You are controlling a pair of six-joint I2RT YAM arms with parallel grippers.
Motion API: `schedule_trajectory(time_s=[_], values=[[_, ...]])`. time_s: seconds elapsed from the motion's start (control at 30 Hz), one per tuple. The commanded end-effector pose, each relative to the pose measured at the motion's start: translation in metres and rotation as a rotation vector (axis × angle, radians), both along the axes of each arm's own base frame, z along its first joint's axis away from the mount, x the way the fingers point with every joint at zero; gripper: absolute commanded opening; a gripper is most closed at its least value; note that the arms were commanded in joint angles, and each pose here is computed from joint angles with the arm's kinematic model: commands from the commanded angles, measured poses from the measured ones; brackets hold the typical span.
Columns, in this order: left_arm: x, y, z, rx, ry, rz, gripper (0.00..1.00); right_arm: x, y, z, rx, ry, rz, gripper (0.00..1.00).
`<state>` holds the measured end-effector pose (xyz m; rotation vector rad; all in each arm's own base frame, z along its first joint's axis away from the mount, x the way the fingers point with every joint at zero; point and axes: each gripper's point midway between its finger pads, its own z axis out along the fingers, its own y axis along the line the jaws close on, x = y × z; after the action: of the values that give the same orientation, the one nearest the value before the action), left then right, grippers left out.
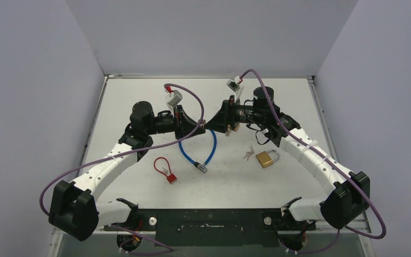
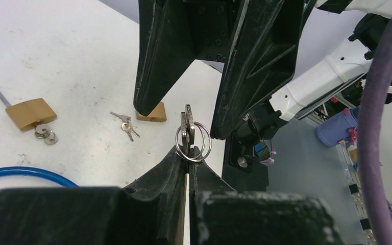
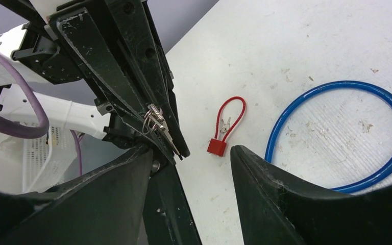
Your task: Unlock with the key
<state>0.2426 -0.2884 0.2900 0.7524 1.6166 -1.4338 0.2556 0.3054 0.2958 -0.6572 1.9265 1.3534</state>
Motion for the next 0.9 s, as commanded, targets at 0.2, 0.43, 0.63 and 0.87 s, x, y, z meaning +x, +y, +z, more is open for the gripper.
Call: schedule_trajectory(time_s=[0.2,0.43,0.63,0.87], values=[[-0.022,-0.002,0.035,-0.078,-0.045,-0.151,0.00,-0.021,0.009,0.042,0.131,-0.165,0.133,0.33],[-0.024,-0.004,0.038,-0.100,-0.023,-0.185,0.00,-0.026,0.009,0.046,0.135,-0.181,0.161,0.22],[-0.022,-0.005,0.040,-0.108,-0.018,-0.181,0.00,-0.030,0.009,0.045,0.135,-0.179,0.185,0.11],[-0.019,-0.005,0.038,-0.104,-0.016,-0.170,0.00,-0.029,0.010,0.048,0.152,-0.179,0.182,0.03]])
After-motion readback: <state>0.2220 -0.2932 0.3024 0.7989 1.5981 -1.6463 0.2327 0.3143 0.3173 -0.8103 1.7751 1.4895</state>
